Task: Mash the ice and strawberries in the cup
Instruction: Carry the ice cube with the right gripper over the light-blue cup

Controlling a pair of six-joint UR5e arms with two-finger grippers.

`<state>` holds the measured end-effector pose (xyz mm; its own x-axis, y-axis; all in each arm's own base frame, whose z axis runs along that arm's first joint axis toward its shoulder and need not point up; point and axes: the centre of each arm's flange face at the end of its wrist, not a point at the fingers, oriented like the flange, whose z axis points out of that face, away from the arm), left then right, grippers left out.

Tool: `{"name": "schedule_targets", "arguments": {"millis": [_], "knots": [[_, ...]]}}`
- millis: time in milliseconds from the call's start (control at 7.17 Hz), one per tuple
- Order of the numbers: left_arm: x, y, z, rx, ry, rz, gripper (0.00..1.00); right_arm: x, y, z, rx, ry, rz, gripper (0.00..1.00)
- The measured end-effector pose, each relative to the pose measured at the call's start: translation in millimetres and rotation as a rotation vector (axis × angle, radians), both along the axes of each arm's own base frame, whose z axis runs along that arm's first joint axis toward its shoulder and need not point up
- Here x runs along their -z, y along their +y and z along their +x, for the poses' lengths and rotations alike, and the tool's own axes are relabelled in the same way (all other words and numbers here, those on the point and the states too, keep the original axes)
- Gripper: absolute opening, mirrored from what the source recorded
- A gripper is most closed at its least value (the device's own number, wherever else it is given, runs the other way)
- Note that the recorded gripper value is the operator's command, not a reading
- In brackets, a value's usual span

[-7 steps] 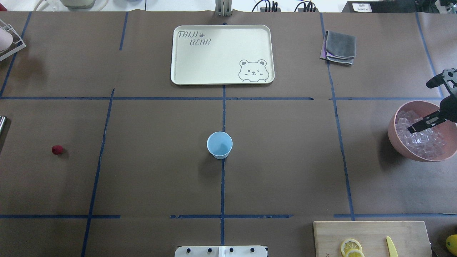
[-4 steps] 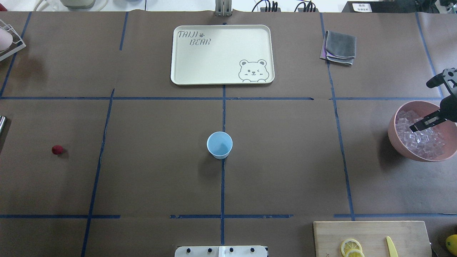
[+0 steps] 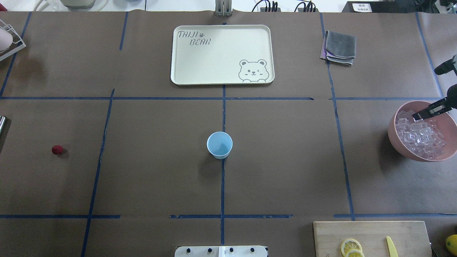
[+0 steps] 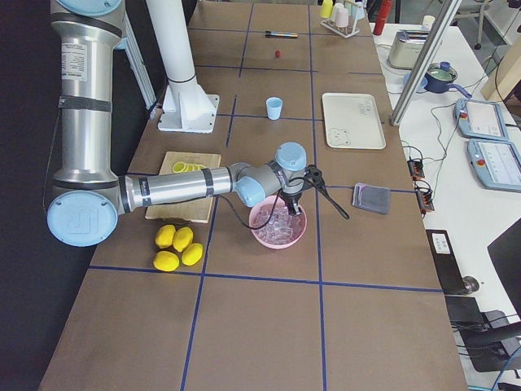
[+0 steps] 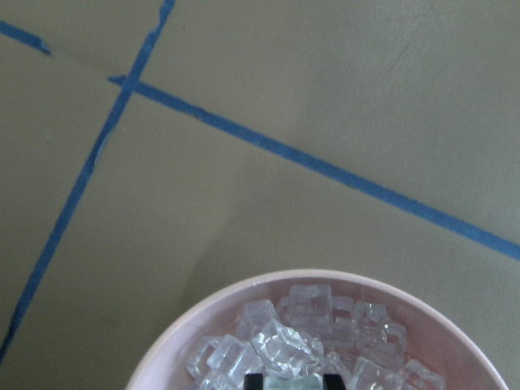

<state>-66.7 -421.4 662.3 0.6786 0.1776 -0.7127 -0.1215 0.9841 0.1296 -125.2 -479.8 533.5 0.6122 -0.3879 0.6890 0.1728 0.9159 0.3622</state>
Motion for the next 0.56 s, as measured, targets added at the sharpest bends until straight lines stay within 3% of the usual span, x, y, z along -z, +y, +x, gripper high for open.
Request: {"name": "schedule_targets", "arguments": {"millis": [279, 558], "knots": [[0, 0, 0, -0.001, 0.001, 0.001, 1.00, 83, -32, -1, -0.064, -0.019, -0.040, 0.00], [2, 0, 0, 0.000, 0.001, 0.005, 1.00, 187, -41, -47, -0.110, -0.058, -0.122, 0.00]]}}
